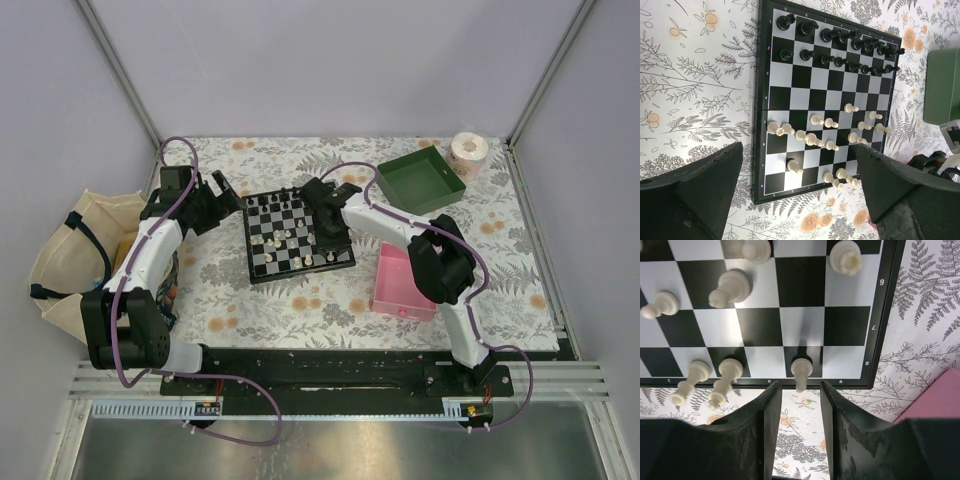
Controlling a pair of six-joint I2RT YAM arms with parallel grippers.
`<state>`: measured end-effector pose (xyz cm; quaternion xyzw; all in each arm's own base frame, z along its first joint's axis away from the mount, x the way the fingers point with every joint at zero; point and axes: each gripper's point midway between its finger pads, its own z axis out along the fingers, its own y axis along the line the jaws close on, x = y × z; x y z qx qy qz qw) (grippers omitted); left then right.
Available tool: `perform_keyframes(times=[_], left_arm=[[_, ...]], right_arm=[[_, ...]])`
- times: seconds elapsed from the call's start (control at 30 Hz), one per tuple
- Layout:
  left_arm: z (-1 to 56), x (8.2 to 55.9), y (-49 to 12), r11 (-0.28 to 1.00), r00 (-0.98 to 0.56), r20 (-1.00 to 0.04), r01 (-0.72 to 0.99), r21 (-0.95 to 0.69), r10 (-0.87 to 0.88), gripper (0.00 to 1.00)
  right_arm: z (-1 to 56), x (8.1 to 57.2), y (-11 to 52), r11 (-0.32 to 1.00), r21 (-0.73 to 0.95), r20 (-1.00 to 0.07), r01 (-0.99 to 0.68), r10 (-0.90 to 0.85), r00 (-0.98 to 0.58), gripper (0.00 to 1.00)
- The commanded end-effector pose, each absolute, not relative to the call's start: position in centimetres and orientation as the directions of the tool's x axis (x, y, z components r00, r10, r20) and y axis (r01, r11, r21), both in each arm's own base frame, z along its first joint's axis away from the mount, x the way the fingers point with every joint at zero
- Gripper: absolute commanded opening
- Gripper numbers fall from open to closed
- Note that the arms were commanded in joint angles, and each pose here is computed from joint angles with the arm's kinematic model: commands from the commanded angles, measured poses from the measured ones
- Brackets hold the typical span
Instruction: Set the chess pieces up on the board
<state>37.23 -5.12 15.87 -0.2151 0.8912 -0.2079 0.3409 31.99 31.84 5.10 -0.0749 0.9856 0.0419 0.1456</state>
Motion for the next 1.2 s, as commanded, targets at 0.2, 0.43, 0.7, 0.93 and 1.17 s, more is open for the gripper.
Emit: perform_keyframes(times=[0.2, 0.43, 0.7, 0.93, 1.17], left_arm=[[16.6, 37.9, -5.3, 0.814, -0.658, -0.537, -0.212, -0.541, -0.528, 0.99], [16.9, 37.9, -5.2, 0.818, -0.652, -0.548, -0.206, -0.538, -0.524, 0.99], [17.1, 37.9, -5.0, 0.818, -0.648, -0.551, -0.209, -0.536, -0.526, 0.99], [16.9, 38.0, -5.2, 0.811, -0.653, -0.539, -0.209, -0.547, -0.532, 0.99], [17.0, 38.0, -5.3, 0.809, -0.655, -0.538, -0.202, -0.552, -0.530, 0.99]], right_arm=[[12.6, 35.2, 34.8, 0.948, 0.182, -0.498, -0.261, -0.140, -0.856, 0.49], [12.5, 37.0, 37.3, 0.933, 0.199, -0.499, -0.300, -0.167, -0.850, 0.49], [11.3, 38.4, 38.4, 0.940, 0.166, -0.467, -0.298, -0.191, -0.863, 0.49], [9.9, 38.0, 38.0, 0.947, 0.154, -0.434, -0.282, -0.191, -0.880, 0.49], [9.1, 37.7, 37.8, 0.948, 0.149, -0.417, -0.282, -0.199, -0.887, 0.49]])
